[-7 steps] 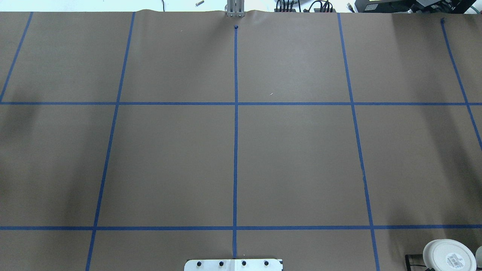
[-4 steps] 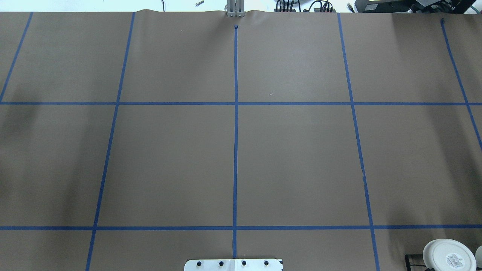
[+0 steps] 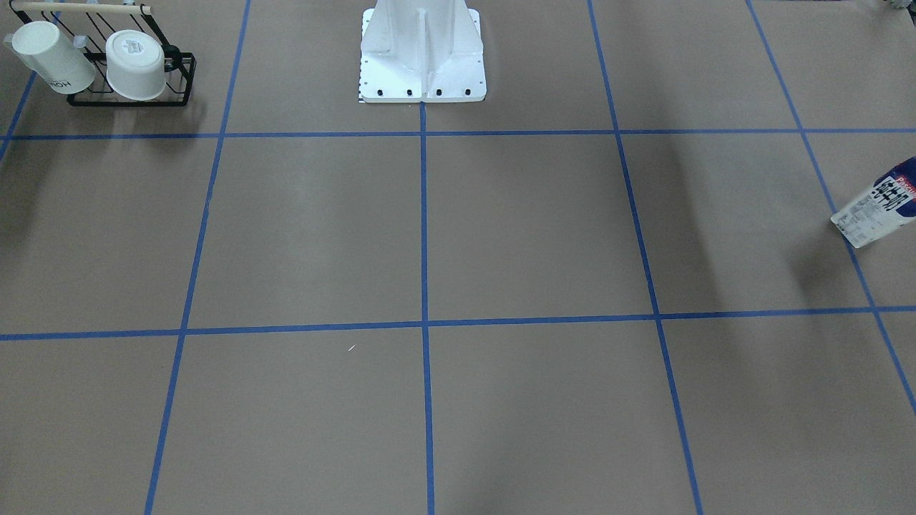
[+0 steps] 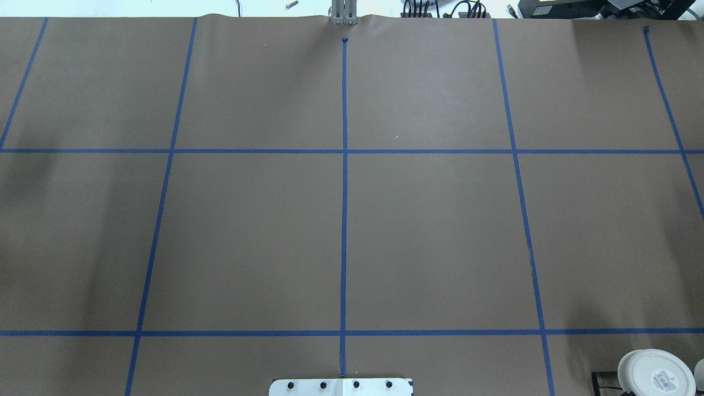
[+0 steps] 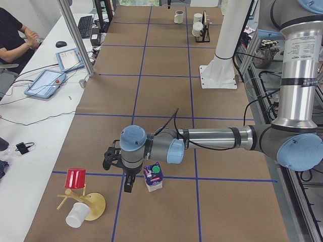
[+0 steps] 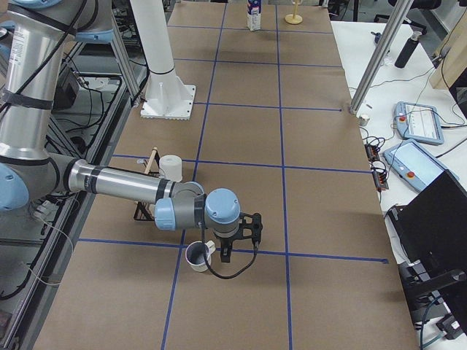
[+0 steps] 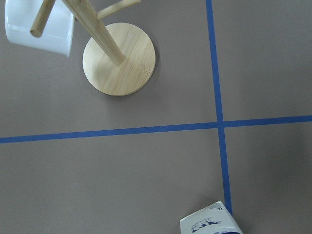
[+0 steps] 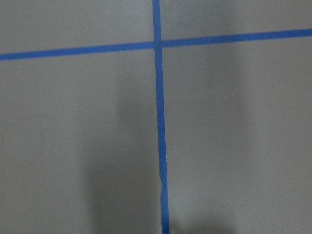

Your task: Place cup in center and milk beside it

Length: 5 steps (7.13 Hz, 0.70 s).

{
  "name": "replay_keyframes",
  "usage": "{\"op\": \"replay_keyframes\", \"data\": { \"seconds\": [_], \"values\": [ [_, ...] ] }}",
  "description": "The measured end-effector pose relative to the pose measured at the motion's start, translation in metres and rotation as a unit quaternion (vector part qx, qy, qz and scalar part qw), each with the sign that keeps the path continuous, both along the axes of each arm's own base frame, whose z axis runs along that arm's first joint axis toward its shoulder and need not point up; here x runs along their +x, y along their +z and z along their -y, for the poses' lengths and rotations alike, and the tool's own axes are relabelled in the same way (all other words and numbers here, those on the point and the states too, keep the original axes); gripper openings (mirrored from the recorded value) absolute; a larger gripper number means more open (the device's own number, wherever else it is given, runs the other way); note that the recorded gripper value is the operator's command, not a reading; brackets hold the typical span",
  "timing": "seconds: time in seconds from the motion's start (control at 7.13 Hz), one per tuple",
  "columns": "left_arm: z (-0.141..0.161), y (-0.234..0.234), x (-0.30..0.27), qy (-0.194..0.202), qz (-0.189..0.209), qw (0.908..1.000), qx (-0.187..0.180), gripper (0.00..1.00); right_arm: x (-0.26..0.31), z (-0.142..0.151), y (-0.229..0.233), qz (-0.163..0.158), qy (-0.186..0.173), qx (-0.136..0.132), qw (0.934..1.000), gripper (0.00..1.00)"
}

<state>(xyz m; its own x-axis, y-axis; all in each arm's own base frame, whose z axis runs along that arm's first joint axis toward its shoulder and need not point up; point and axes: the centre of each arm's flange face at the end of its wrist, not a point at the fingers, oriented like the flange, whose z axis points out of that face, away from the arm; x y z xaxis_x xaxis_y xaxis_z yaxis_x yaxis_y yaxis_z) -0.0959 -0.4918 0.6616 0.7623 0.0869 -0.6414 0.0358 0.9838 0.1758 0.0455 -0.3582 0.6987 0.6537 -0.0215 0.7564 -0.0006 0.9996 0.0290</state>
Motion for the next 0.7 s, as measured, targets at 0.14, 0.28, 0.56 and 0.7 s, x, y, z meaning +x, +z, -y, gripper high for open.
{"op": "replay_keyframes", "data": {
  "seconds": [0.14,0.28,0.56,0.7],
  "values": [
    [0.0,0.0,0.0,0.0,0.0,1.0,0.002,0.98,0.0,-0.02,0.012,0.001,-0.016,0.0,0.9999,1.0],
    [0.0,-0.001,0.0,0.0,0.0,1.0,0.003,0.98,0.001,-0.032,0.021,-0.001,-0.024,-0.004,0.9997,1.0],
    [0.0,-0.004,0.0,0.0,0.0,1.0,0.006,0.98,0.002,-0.044,0.047,-0.007,-0.038,-0.015,0.9991,1.0],
    [0.0,-0.006,0.0,0.0,0.0,1.0,0.008,0.98,0.002,-0.047,0.06,-0.01,-0.047,-0.018,0.9987,1.0]
  ]
}}
